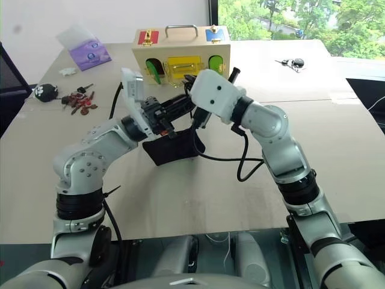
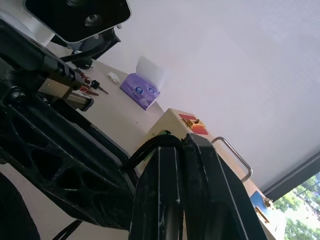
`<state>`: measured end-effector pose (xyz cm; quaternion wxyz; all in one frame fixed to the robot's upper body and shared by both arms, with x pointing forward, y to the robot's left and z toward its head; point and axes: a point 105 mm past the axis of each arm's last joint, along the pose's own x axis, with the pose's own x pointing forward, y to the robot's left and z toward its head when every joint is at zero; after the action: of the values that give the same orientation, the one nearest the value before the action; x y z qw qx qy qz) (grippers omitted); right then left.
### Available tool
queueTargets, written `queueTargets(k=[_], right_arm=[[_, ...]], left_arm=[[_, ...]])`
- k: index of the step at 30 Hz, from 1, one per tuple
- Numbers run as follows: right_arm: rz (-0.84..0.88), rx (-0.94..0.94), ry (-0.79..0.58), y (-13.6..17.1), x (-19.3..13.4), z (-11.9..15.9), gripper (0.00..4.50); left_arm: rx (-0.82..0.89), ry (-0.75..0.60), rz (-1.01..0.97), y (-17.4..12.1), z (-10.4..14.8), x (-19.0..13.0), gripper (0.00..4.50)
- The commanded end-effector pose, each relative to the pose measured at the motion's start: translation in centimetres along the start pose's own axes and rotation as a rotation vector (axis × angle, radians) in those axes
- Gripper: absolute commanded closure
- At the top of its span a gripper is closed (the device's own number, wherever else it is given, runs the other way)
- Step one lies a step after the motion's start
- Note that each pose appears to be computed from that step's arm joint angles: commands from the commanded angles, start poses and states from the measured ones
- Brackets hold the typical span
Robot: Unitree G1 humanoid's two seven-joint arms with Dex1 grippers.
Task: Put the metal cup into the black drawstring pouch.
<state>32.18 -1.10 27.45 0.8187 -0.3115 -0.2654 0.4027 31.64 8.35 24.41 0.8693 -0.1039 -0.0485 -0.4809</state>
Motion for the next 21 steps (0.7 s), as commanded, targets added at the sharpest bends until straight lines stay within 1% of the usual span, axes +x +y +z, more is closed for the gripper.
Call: queueTargets(k=[1, 2, 4, 5, 6, 7, 8, 10, 14, 15, 17, 19, 21], right_arm=[[-0.223, 0.164, 0.005, -4.6, -1.0, -0.3, 4.50], [-0.292, 0.204, 0.036, -6.1, -1.5, -1.3, 4.50], [-0.371, 0.226, 0.086, -8.0, -2.4, -2.8, 4.50], [-0.443, 0.246, 0.148, -9.5, -3.6, -4.8, 4.50], [-0.492, 0.262, 0.189, -10.5, -4.5, -6.1, 4.50], [-0.563, 0.300, 0.249, -11.8, -6.0, -8.2, 4.50], [-0.608, 0.319, 0.301, -12.6, -7.3, -9.8, 4.50], [-0.633, 0.331, 0.356, -13.1, -9.0, -11.7, 4.50], [-0.614, 0.311, 0.405, -12.7, -10.1, -13.3, 4.50], [-0.573, 0.327, 0.414, -12.0, -10.1, -13.6, 4.50], [-0.430, 0.378, 0.405, -8.9, -9.5, -14.0, 4.50], [-0.342, 0.412, 0.407, -6.9, -9.4, -14.2, 4.50], [-0.298, 0.424, 0.437, -5.5, -10.0, -14.5, 4.50]], left_arm=[[0.041, 0.017, 0.060, 1.1, -0.7, -0.9, 4.31], [0.041, 0.044, 0.096, 1.8, -1.7, -1.4, 4.31], [0.050, 0.099, 0.146, 2.7, -3.3, -2.2, 4.31], [0.047, 0.163, 0.199, 3.6, -5.1, -3.3, 4.31], [0.045, 0.207, 0.233, 4.2, -6.3, -4.1, 4.31], [0.038, 0.272, 0.280, 4.9, -7.9, -5.4, 4.31], [0.039, 0.321, 0.326, 5.6, -9.0, -6.4, 4.31], [0.050, 0.362, 0.373, 6.2, -9.8, -7.5, 4.31], [0.071, 0.367, 0.396, 6.5, -9.8, -7.7, 4.31], [0.088, 0.367, 0.384, 6.4, -9.7, -7.5, 4.31], [0.103, 0.330, 0.341, 5.7, -9.2, -6.2, 4.31], [0.113, 0.310, 0.307, 5.1, -8.8, -5.1, 4.31], [0.105, 0.287, 0.256, 4.3, -8.4, -4.3, 4.31]])
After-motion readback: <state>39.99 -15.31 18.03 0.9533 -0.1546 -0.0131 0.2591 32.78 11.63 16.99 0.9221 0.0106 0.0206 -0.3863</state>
